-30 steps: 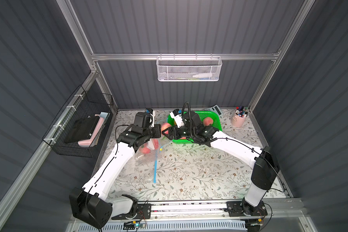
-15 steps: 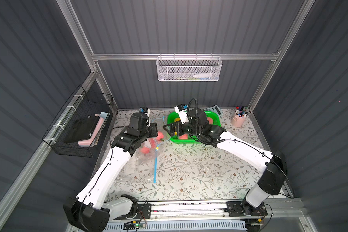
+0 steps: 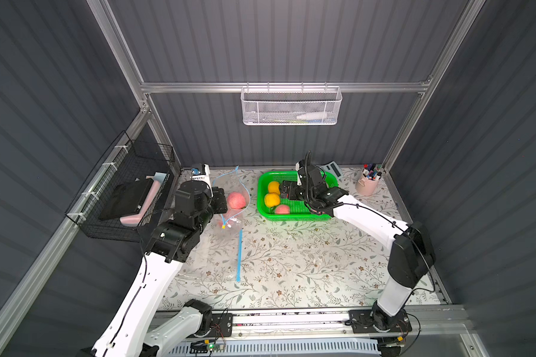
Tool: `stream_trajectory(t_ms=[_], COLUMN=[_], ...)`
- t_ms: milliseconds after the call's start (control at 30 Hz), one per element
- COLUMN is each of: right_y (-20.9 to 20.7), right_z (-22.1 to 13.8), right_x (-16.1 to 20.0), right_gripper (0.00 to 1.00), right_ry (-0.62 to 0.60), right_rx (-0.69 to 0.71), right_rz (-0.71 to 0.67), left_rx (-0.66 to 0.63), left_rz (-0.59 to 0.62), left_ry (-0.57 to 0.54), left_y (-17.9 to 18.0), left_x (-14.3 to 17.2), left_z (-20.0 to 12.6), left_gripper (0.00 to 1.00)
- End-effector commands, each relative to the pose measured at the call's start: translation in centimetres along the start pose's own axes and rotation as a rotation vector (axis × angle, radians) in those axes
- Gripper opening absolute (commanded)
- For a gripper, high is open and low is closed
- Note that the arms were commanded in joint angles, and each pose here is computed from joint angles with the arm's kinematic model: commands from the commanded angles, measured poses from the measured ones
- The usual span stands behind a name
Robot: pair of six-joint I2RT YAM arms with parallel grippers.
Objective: Place the peach in a zip-top bag and seal the zipper
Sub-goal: Pick up the peach from the basket.
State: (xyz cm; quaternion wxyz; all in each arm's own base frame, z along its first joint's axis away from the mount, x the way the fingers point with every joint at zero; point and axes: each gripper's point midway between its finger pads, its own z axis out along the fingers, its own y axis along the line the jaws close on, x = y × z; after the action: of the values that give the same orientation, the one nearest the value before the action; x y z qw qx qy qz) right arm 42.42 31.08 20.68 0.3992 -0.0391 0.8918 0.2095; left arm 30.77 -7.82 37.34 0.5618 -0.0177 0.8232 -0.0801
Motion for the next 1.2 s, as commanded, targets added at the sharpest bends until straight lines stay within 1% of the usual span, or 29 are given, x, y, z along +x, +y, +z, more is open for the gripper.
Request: stream_trajectory(t_ms=[0,100,267,333,367,467,667,833,1000,1167], right_y=[-2.4,-3.8,-5.2,-6.3,-6.8,-7.2,-7.8,-8.1,-7.9,-8.3], right_z=[1.6,3.8,7.7,9.1,9.8,11.9,14.1,15.0,15.9,16.8], right_x=[0.4,0.5,0.6,0.3,0.3,0.4,1.3,2.2,2.4,2.5], right_gripper=[0.95,0.94,0.92,0.93,0.94,0.95,0.91,0.90,0.90,0.88], right_ry=[0.034,0.052,0.094,0.084,0.079,0.083,0.113,0.136,0.150,0.152], right_rx=[0.093,0.133,0.153,0.200,0.222,0.226,0.222,0.216,0.179,0.181], right_rz=[0.063,0.086,0.116,0.133,0.140,0.154,0.189,0.192,0.196,0.194], left_rx=[-0.043,-0.012,0.085,0.114,0.130,0.173,0.189,0.189,0.196,0.196], left_rz=[0.034,0.045,0.037,0.017,0.007,-0.009,-0.010,-0.007,-0.007,-0.007], left_ry=[-0.039,0.011,0.174,0.226,0.249,0.291,0.313,0.320,0.323,0.330], left_y=[0.9,0.1,-2.1,-2.8,-3.2,-4.2,-4.4,-4.3,-4.5,-4.5], left_x=[-1.5,-0.5,3.3,4.6,5.2,6.5,7.4,7.7,7.8,8.0], left_z=[-1.2,-0.1,3.1,4.2,4.7,5.8,6.3,6.2,6.2,6.3], left_gripper=[0.01,0.01,0.01,0.00,0.00,0.00,0.00,0.00,0.00,0.00])
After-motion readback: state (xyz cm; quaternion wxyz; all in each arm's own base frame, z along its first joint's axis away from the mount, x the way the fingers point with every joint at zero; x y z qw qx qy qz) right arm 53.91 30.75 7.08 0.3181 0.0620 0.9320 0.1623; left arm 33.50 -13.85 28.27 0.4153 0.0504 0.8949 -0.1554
